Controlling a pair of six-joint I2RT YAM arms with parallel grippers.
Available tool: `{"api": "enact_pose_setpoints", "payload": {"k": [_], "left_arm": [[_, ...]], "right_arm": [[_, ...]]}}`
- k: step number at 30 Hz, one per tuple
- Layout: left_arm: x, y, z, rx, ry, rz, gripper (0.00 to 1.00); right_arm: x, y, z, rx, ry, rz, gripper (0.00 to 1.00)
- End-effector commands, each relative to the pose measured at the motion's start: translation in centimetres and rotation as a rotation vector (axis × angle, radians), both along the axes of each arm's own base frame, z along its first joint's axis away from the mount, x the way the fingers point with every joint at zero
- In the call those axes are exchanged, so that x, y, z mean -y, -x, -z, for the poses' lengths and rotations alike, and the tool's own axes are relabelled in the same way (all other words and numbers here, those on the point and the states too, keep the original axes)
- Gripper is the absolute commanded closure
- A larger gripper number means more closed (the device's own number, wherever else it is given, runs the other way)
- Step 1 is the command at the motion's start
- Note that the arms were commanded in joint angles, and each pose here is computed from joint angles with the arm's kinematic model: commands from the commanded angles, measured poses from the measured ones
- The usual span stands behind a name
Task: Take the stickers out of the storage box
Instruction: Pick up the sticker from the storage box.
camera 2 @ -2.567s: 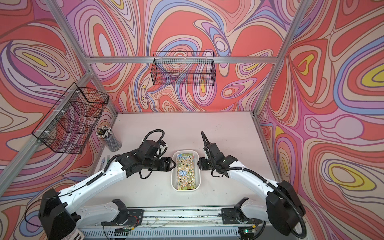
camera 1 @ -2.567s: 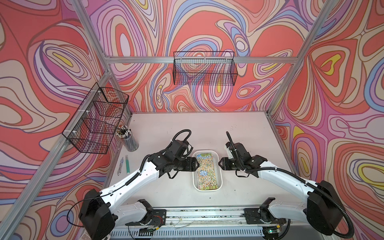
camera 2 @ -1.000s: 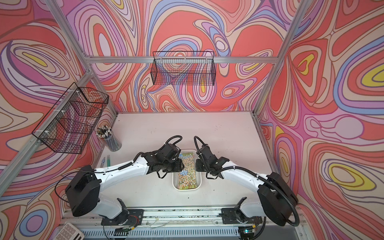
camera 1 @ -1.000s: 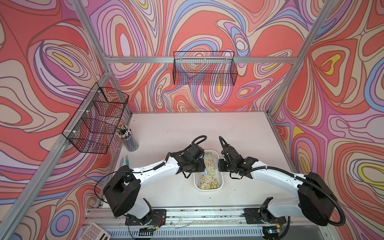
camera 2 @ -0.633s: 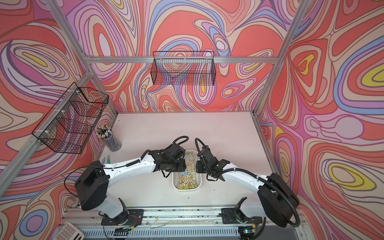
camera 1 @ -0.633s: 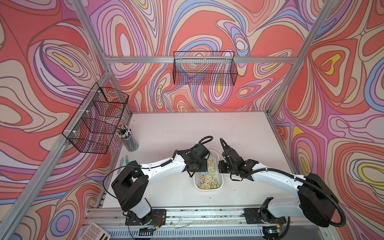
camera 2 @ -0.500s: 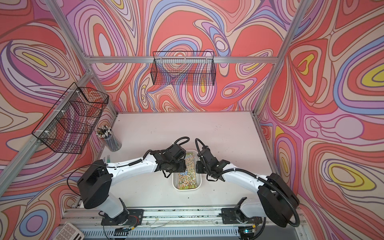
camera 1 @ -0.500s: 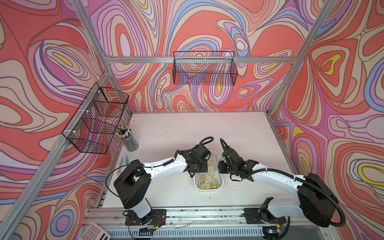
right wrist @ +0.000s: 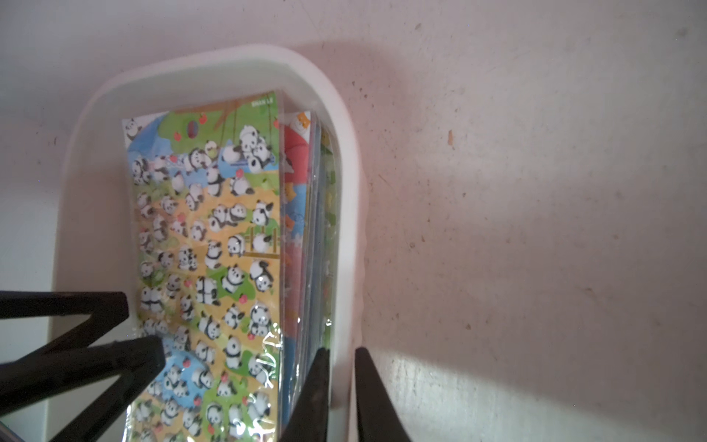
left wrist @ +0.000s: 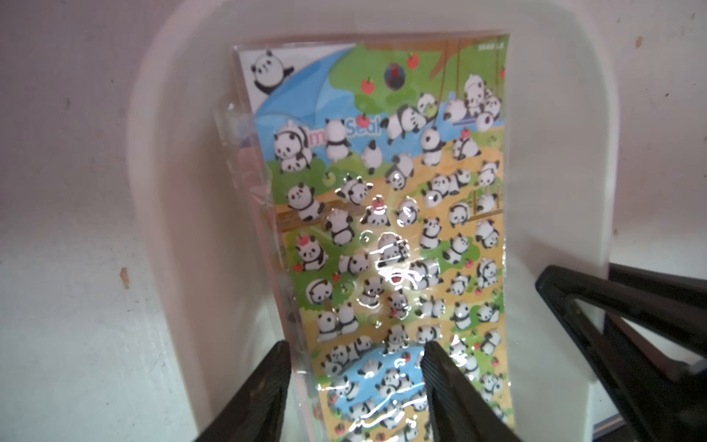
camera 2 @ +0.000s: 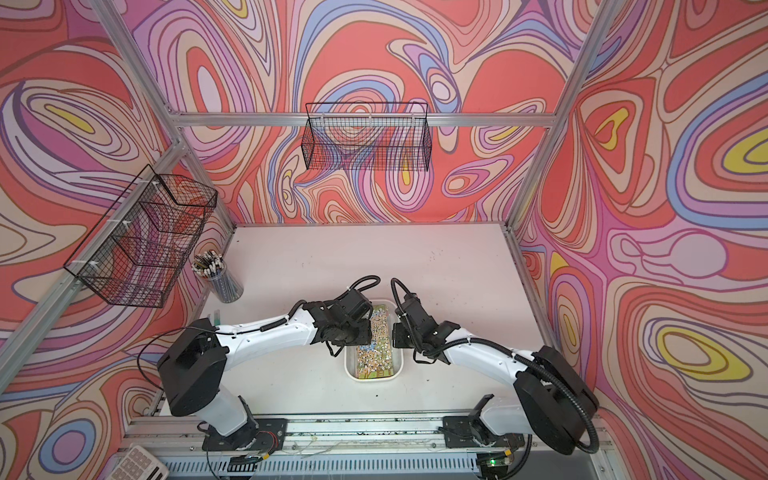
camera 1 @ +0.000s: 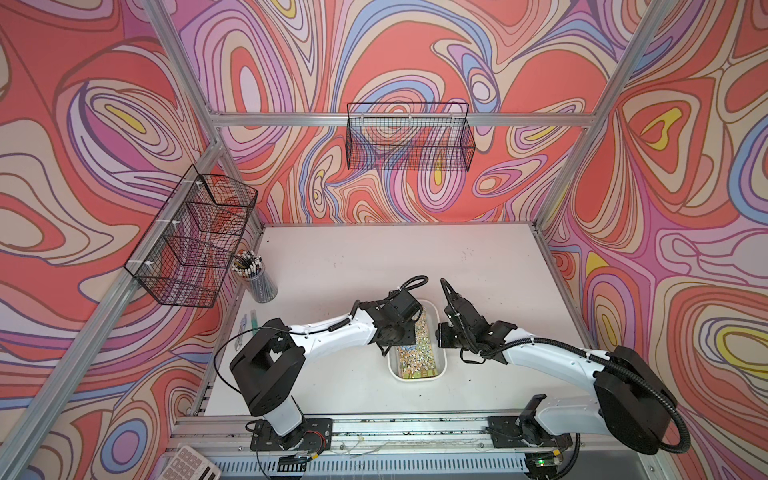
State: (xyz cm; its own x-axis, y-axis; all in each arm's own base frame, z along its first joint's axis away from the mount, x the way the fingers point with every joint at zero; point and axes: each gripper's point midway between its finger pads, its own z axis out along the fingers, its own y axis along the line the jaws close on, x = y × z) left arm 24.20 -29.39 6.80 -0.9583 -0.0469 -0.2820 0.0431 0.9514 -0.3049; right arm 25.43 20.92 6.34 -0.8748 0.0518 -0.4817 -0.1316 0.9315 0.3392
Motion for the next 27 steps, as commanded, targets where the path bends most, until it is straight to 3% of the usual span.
{"api": "enact_pose_setpoints", "payload": {"k": [1,13,27], "left_arm": [[0.2,0.2,0.8,-0.024,0.001,-0.018,0.43],[1.1,0.1,1.0,-0.028,0.06,-0.044,0.48],[1.5,-0.1,-1.0,0.04,0.199,-0.08,0.53]], "right_arm": [[0.0,0.3,0.0,0.004,-0.012,0.005,0.85],[0.2,0.6,0.1,0.004,-0.02,0.008,0.86],[0.3,0.7,0.3,-0.003,-0.015,0.009,0.87]]}}
